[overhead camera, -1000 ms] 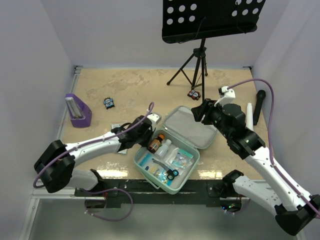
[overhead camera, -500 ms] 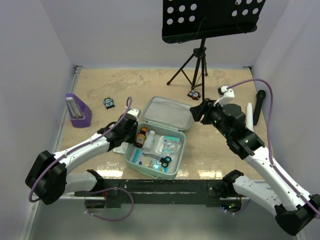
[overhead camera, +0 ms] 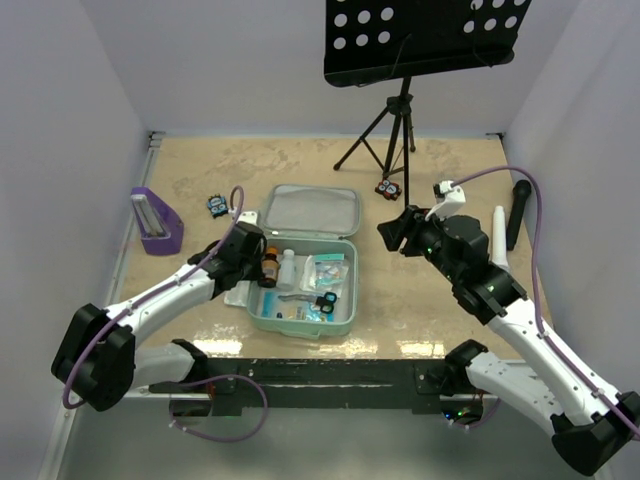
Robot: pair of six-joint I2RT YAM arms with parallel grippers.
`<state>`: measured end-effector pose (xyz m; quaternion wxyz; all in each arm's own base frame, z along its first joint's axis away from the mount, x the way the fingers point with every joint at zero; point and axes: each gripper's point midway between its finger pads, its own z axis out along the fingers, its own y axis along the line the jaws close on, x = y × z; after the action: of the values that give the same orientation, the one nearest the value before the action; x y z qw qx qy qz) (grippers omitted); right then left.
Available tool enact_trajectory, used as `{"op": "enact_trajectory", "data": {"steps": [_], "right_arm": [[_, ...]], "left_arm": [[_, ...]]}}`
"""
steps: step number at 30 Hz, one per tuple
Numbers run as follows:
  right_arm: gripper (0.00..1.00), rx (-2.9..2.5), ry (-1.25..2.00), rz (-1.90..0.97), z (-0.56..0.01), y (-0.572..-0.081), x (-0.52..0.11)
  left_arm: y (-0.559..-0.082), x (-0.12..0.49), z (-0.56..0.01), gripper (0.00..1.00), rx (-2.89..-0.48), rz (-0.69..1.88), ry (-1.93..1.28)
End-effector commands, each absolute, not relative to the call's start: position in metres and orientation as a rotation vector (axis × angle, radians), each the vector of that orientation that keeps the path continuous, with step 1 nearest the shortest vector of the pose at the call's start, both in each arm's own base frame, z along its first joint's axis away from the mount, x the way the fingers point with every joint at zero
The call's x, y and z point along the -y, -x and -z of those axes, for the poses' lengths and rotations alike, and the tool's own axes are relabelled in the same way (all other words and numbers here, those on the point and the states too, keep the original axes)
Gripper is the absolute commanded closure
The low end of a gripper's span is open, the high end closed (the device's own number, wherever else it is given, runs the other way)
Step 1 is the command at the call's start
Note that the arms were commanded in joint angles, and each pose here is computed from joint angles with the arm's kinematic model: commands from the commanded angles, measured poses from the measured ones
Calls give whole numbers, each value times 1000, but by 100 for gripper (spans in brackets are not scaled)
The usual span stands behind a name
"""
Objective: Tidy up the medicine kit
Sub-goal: Move the medicine box to the center of the board.
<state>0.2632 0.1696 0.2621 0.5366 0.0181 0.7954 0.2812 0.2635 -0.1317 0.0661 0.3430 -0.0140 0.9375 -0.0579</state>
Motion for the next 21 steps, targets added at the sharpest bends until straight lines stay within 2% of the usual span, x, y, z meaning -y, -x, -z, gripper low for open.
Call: {"op": "enact_trajectory", "data": {"steps": [1, 11, 17, 21], "right_arm": [[43, -1827, -44, -730, -278, -261, -174], [42, -1865, -37, -729, -257, -262, -178], [43, -1916, -57, -691, -237, -271, -179], [43, -1955, -80, -668, -223, -279, -182]], "left_arm": [[-286, 132, -91, 100, -2320, 213, 262], [-295, 168, -99, 100, -2282, 451, 411], [-295, 174, -95, 100, -2289, 407, 402], [-293, 156, -96, 100, -2295, 277, 355]]}}
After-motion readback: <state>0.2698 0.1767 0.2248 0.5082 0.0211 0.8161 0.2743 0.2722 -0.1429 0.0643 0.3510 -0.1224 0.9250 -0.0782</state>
